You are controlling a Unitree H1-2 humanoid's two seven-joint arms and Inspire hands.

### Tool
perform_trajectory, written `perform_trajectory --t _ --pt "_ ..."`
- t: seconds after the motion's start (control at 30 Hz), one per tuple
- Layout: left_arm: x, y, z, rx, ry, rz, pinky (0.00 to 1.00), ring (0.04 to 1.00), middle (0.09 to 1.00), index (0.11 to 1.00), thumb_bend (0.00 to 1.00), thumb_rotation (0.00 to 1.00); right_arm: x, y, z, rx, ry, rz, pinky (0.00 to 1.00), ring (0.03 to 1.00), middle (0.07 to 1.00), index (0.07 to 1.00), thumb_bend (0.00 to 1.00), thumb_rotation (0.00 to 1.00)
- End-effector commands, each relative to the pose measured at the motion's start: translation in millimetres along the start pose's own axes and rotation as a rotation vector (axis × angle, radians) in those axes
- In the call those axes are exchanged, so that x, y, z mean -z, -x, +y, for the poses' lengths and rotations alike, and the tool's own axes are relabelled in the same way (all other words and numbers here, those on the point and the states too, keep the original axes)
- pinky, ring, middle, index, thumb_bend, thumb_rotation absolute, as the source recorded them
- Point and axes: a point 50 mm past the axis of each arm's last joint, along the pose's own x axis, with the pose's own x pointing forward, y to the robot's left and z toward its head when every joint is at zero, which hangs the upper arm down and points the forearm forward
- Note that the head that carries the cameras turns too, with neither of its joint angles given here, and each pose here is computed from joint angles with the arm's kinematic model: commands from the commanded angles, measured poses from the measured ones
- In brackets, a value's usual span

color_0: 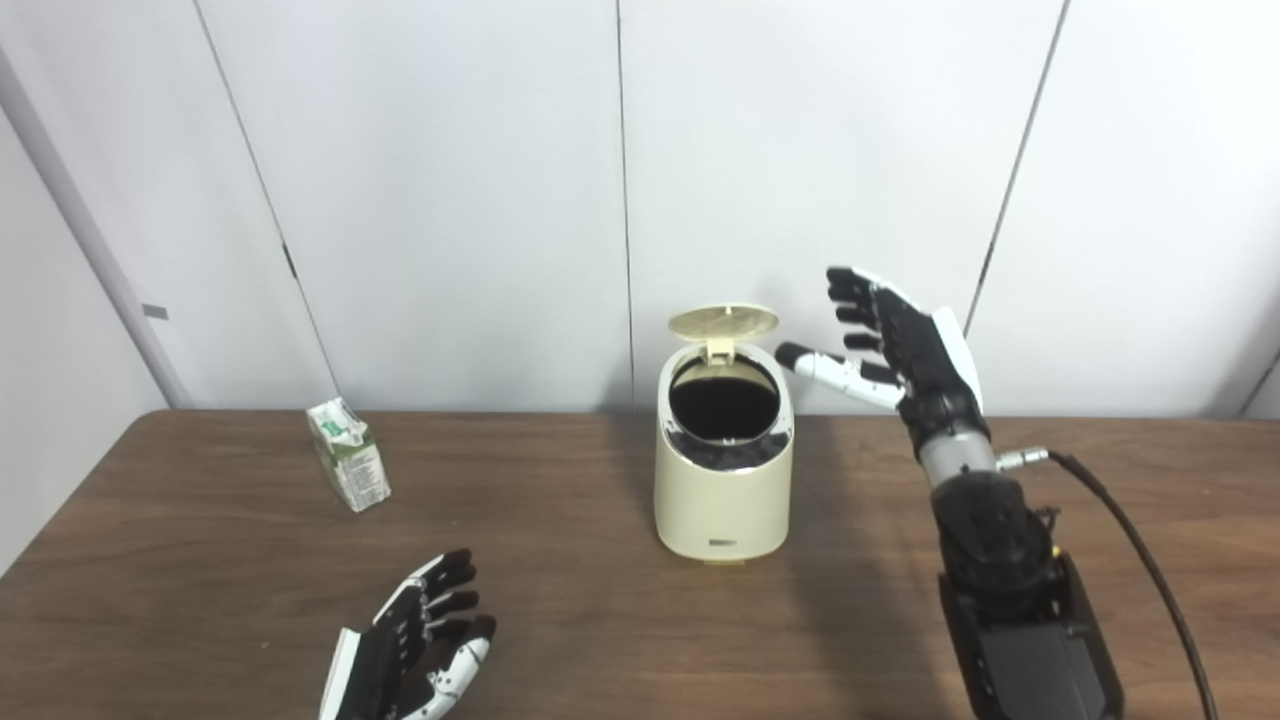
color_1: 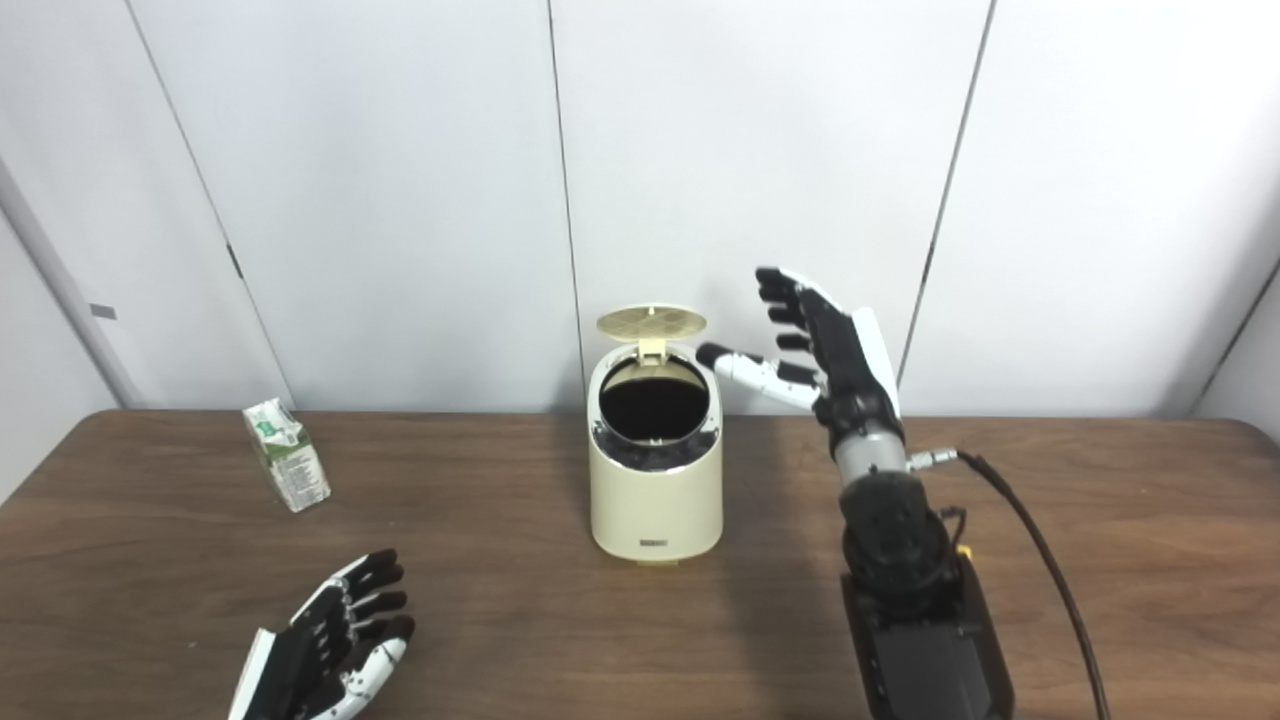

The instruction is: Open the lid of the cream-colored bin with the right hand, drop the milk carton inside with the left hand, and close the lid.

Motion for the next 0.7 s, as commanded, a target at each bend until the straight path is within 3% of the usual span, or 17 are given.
perform_trajectory --t 0.0,0.27,0.53,0.67 --pt "11 12 -6 0.019 0.006 0.056 0.68 0.763 0.818 0.848 0.42 0.23 -25 -5 -10 0.02 -0.012 -0.092 0.77 0.83 0.818 0.801 0.64 0.34" --pt "10 12 -5 0.018 0.015 0.062 0.69 0.772 0.821 0.85 0.42 0.25 -11 27 -28 0.007 -0.096 -0.056 0.72 0.825 0.836 0.839 0.58 0.36" --pt "11 10 -3 0.015 0.029 0.052 0.69 0.774 0.819 0.849 0.43 0.25 19 63 -37 -0.019 -0.22 0.018 0.78 0.843 0.871 0.863 0.61 0.42" --pt "10 10 -2 0.01 0.034 0.057 0.7 0.777 0.817 0.847 0.43 0.26 37 81 -38 -0.044 -0.247 0.037 0.85 0.889 0.913 0.921 0.54 0.53"
